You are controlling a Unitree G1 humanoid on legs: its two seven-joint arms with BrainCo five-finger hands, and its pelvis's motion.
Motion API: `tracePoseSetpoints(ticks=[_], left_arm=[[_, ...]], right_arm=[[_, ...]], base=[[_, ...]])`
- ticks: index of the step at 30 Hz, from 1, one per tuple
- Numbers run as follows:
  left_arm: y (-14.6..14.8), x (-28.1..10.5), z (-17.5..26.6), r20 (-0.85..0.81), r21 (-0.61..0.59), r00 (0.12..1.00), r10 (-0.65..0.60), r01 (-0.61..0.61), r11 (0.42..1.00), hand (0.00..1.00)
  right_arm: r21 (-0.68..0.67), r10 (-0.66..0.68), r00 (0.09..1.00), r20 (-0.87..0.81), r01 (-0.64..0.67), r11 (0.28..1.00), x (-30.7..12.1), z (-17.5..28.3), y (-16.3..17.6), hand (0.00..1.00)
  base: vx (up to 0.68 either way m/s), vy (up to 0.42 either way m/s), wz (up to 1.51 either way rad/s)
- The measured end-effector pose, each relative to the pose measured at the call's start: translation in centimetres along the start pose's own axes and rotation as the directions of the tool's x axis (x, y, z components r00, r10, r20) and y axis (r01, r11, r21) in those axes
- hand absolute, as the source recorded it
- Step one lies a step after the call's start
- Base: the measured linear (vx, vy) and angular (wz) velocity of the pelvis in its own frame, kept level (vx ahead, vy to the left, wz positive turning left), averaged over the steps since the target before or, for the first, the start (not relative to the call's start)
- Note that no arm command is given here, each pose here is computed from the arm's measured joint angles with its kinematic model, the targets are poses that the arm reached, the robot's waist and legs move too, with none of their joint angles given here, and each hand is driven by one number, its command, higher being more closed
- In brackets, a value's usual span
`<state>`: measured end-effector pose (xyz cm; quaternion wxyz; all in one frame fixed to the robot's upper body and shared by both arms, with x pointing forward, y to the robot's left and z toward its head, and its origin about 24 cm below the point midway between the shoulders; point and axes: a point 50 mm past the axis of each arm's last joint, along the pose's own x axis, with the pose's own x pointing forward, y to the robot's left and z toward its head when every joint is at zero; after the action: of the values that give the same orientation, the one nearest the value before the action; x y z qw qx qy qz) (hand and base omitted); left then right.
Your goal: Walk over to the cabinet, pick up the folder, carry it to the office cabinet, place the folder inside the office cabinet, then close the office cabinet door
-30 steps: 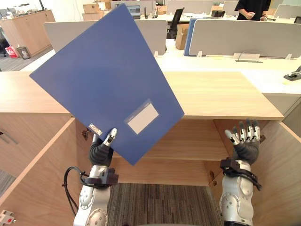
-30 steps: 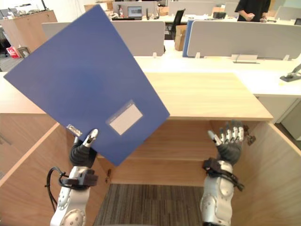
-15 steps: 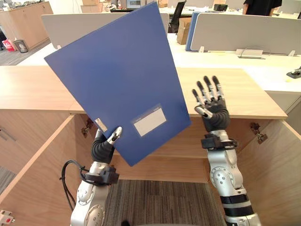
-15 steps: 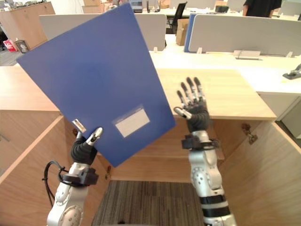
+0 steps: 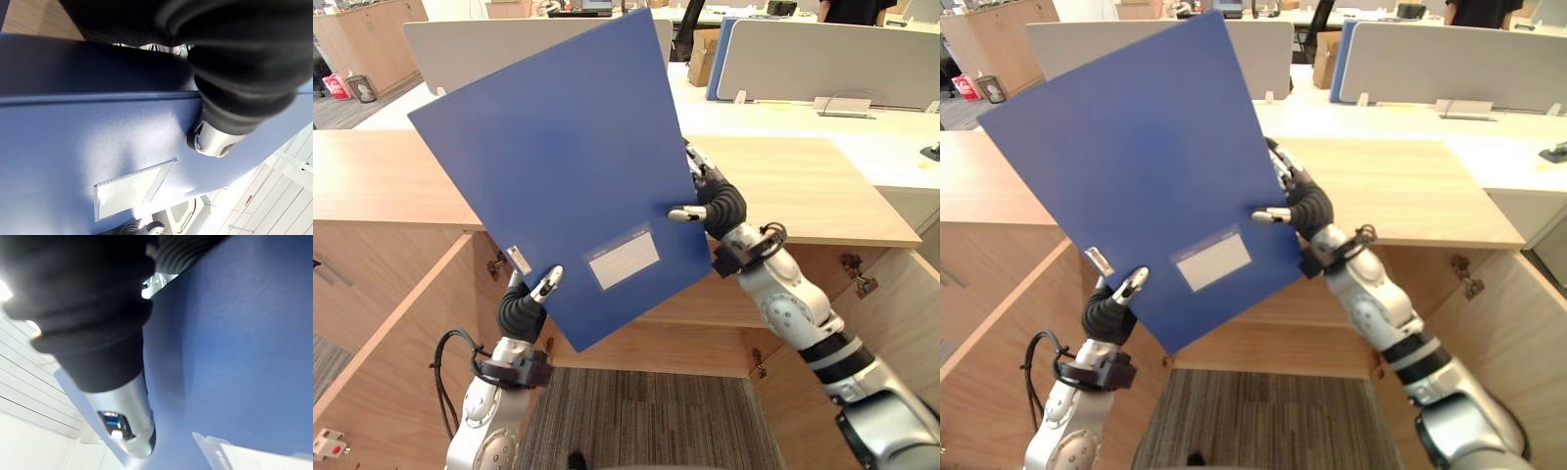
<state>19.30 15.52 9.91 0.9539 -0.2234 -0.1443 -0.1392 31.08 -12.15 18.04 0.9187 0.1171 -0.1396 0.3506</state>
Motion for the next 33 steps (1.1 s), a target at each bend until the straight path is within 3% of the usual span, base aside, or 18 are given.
tracePoseSetpoints(ticks=[10, 11, 18, 19, 26, 33], left_arm=[[0.2, -0.3, 0.3, -0.015, 0.008, 0.999, -0.031, 0.031, 0.999, 1.0], [0.3, -0.3, 0.3, -0.017, 0.01, 0.999, -0.031, 0.031, 0.999, 1.0], [0.7, -0.4, 0.5, -0.039, 0.028, 0.999, -0.034, 0.035, 0.999, 1.0], [0.7, -0.5, 0.6, -0.041, 0.035, 0.998, -0.038, 0.039, 0.999, 0.0], [0.1, -2.2, -1.8, -0.23, 0.067, 0.967, -0.109, 0.127, 0.99, 0.0], [0.0, -5.0, -7.2, -0.489, -0.04, 0.857, -0.161, 0.162, 0.986, 0.0]], right_arm=[[-0.132, 0.081, 0.989, -0.126, -0.097, 0.987, 1.2, 0.7, 0.2, 0.0], [-0.135, 0.081, 0.988, -0.132, -0.099, 0.986, 1.3, 0.6, 0.2, 1.0], [-0.146, 0.109, 0.972, -0.21, -0.142, 0.979, 2.1, 0.4, 0.1, 1.0], [-0.153, 0.117, 0.968, -0.222, -0.153, 0.976, 2.1, 0.4, 0.1, 1.0], [-0.229, 0.15, 0.946, -0.289, -0.221, 0.948, 1.4, 1.0, -0.5, 1.0], [-0.37, 0.224, 0.9, -0.374, -0.366, 0.854, 0.8, 0.8, 0.8, 1.0]], base=[[0.0, 0.0, 0.0], [0.0, 0.0, 0.0], [-0.05, 0.006, 0.02], [-0.05, 0.008, 0.08], [-0.02, 0.004, 0.03], [0.0, 0.0, 0.0]])
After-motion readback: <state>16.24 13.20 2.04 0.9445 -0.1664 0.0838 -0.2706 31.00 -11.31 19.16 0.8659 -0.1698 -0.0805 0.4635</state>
